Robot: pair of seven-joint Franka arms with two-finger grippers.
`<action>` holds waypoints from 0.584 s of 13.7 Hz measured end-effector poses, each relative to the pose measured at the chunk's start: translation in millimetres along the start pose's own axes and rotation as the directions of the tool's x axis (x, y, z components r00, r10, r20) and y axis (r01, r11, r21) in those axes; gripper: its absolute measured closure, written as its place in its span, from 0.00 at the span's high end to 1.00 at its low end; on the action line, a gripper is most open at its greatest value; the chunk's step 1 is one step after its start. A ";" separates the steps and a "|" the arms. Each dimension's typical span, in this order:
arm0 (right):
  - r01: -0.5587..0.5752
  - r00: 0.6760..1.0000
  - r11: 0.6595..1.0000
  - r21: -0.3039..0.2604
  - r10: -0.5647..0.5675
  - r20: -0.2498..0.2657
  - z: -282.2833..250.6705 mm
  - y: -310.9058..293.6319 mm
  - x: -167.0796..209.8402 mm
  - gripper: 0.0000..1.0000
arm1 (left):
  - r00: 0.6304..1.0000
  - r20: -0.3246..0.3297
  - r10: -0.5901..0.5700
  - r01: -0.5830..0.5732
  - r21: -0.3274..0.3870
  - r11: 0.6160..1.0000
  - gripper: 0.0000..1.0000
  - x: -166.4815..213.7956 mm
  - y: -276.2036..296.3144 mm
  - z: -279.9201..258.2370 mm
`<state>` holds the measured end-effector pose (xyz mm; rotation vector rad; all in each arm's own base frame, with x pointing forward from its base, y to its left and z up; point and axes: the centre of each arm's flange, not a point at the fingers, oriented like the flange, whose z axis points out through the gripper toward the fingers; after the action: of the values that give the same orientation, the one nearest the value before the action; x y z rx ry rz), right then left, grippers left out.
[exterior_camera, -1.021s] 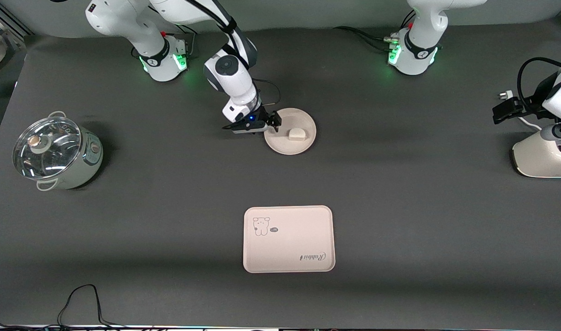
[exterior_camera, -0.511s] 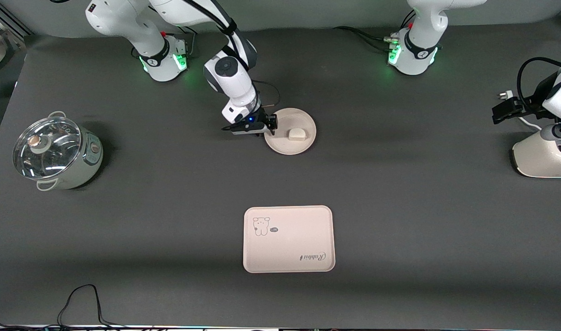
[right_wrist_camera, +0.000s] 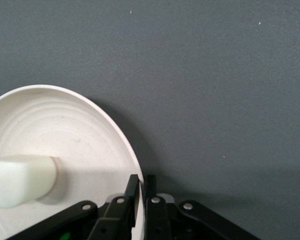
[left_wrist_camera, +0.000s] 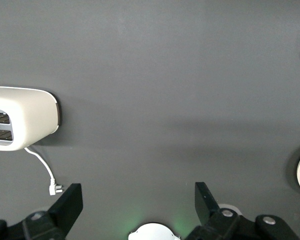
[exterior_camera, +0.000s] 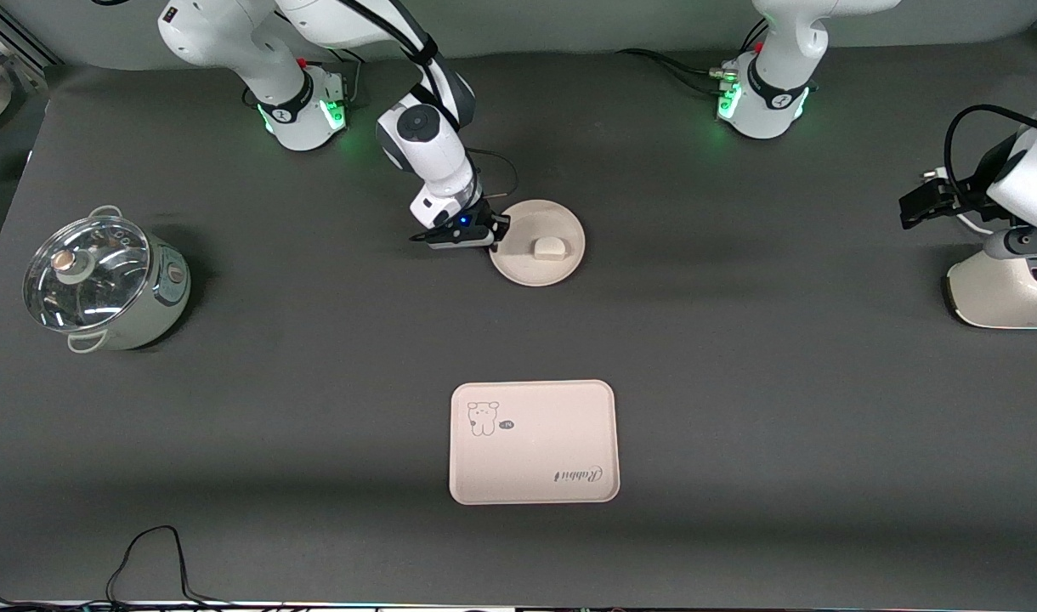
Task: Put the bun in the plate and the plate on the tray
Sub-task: 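Lift the plate with the right gripper and move it onto the tray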
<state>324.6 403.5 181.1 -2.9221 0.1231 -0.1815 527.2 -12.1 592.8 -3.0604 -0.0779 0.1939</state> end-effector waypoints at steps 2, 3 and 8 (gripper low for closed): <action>0.000 1.000 1.000 0.001 0.000 -0.001 -0.3 -0.3 0.5 0.06 | 1.000 -0.001 0.002 -0.002 0.000 1.000 1.00 -0.6 0.2 -1.1; -0.001 1.000 1.000 0.004 0.001 -0.004 -0.9 -0.9 1.3 0.05 | 1.000 0.003 0.003 -0.003 0.001 1.000 1.00 -1.5 -0.1 -1.7; -0.023 0.999 0.999 0.039 0.024 -0.034 -24.4 -6.8 22.6 0.04 | 1.000 0.008 0.004 -0.004 0.000 1.000 1.00 -3.5 -3.2 -4.6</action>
<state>344.3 403.0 208.9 -2.8781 0.1574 -0.2280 524.2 -9.4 598.0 -3.0598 -0.0717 0.2062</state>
